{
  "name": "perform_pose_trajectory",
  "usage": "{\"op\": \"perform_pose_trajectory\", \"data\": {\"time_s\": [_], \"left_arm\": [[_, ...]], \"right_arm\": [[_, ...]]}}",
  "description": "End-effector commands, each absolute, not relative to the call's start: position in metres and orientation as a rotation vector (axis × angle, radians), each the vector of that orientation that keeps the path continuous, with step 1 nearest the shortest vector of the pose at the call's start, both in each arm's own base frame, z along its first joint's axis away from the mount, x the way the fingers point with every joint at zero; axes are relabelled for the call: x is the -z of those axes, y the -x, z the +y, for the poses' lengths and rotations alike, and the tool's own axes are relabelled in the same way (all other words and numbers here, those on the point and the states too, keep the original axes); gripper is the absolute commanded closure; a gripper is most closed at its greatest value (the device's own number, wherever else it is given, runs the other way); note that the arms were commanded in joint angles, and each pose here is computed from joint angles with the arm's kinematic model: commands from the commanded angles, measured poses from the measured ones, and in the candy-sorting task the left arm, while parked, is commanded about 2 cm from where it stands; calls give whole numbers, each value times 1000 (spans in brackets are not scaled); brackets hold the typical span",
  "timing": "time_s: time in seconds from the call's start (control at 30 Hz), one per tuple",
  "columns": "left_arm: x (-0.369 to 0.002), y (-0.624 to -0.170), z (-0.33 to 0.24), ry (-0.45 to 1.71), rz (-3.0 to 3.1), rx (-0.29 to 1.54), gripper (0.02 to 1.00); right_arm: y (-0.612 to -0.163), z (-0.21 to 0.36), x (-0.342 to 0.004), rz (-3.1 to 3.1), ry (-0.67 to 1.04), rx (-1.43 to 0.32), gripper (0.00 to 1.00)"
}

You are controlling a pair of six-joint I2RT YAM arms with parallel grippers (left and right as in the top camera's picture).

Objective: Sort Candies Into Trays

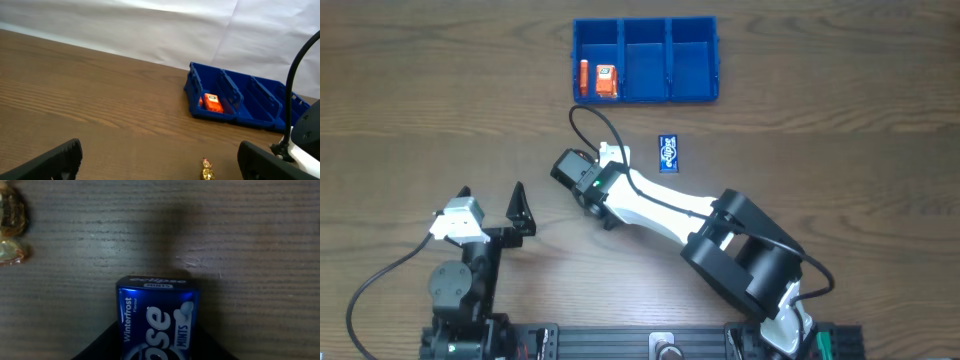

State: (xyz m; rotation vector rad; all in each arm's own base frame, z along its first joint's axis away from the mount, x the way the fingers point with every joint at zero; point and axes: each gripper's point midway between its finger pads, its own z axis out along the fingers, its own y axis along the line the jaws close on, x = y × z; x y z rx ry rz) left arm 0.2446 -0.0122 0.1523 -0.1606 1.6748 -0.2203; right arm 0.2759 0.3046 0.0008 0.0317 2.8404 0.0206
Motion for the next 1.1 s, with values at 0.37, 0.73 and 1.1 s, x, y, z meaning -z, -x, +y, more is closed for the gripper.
{"op": "perform_pose_trajectory", "data": {"time_s": [0.37,0.73,1.1], "left_arm": [[-136,-243,-13,146,1727,209,20],[-136,-243,-13,146,1727,209,20],[-136,-243,-13,146,1727,209,23]], "right_arm": [[-392,281,-238,2443,188,-58,816],[-542,236,-190,2301,68,7,809],[-554,232,-124,2421,44,-45,700]]}}
